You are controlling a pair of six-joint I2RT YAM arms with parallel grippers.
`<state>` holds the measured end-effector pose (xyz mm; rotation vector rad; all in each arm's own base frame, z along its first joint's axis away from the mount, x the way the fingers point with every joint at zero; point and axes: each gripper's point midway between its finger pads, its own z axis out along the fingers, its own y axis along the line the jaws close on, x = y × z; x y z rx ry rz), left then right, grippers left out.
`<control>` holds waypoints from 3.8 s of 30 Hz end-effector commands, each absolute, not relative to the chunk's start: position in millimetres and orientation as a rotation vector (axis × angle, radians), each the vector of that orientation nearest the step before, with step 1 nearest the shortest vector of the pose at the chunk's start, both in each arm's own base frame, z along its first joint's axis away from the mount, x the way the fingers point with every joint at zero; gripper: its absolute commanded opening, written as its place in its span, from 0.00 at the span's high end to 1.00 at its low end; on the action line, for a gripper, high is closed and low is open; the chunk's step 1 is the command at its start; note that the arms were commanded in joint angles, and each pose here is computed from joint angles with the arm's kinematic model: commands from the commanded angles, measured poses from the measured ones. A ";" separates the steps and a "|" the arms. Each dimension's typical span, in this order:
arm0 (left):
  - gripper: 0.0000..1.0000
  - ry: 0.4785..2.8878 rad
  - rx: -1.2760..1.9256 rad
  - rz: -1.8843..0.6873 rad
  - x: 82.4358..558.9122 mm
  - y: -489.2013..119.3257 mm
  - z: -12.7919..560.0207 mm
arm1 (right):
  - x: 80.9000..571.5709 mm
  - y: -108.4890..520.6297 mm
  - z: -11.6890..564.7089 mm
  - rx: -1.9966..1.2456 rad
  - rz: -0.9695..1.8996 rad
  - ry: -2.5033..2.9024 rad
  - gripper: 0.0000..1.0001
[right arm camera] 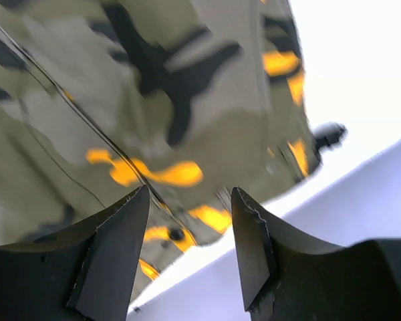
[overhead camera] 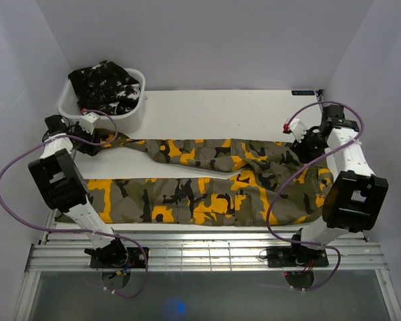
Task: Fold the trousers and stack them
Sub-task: Flatten the trousers out
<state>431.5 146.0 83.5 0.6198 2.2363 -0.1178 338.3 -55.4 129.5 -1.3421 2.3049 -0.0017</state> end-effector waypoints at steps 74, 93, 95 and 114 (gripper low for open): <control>0.43 2.297 0.730 0.304 457.7 191.5 156.1 | 326.4 -109.2 43.3 -1.233 -0.122 2.532 0.53; 0.46 2.295 1.248 -0.091 348.6 126.9 63.1 | 330.7 -98.9 57.2 -1.226 -0.054 2.499 0.54; 0.45 2.325 1.257 -0.130 346.4 125.4 51.9 | 330.5 -98.3 57.5 -1.224 -0.049 2.499 0.54; 1.00 2.270 1.171 0.007 374.2 137.4 105.0 | 337.6 -104.7 53.4 -1.204 -0.089 2.510 0.54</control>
